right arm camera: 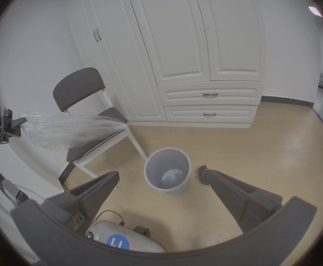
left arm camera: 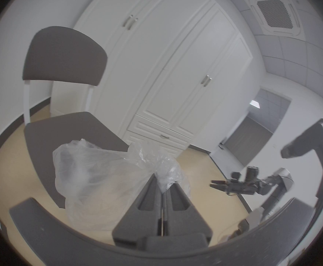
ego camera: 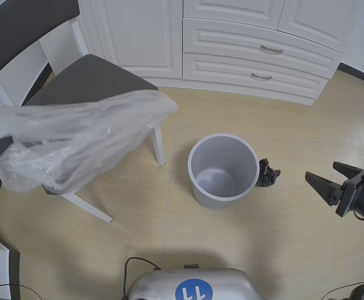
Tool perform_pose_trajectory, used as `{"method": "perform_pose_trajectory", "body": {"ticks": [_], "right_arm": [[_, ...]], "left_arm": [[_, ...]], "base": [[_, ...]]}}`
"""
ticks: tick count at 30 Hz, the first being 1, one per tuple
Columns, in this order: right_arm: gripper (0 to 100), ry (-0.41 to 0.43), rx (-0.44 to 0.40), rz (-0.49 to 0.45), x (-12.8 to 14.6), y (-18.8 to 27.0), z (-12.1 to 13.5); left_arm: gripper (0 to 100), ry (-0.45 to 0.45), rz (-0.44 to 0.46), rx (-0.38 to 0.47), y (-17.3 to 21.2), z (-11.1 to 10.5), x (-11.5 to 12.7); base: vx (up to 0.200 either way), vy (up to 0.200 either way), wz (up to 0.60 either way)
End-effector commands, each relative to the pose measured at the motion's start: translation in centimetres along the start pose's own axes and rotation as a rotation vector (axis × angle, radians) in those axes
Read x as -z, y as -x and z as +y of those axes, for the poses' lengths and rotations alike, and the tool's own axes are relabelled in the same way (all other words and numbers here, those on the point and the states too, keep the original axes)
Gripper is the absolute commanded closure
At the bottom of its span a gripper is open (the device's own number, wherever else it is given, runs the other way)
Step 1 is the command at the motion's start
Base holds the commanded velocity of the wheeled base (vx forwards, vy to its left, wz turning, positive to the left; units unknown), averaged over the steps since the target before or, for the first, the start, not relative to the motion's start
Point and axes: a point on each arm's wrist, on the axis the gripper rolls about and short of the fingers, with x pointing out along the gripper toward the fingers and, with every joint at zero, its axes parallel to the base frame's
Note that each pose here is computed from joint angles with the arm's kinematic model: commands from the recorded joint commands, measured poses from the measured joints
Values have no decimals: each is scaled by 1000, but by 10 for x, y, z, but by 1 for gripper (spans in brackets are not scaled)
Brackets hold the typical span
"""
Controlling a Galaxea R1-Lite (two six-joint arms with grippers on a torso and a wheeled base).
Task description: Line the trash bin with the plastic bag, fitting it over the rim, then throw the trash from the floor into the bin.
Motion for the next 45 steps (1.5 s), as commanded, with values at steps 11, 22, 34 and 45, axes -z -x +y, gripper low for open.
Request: {"method": "perform_pose_trajectory", "body": {"ticks": [11, 22, 34, 45], "right_arm": [[0, -46, -144, 186, 31, -18, 22], [0, -23, -205, 348, 63, -32, 46], [0, -43, -293, 279, 71, -78, 89], [0, -87, -379, 347, 99, -91, 126]], "left_arm": [[100, 0, 99, 229, 27, -4, 8], [100, -2, 71, 256, 34, -5, 6], [100, 0, 91, 304, 36, -5, 8], [100, -8, 70, 311, 41, -6, 7]], "base": [[0, 0, 0], [0, 0, 0], [0, 0, 0], [0, 0, 0]]}}
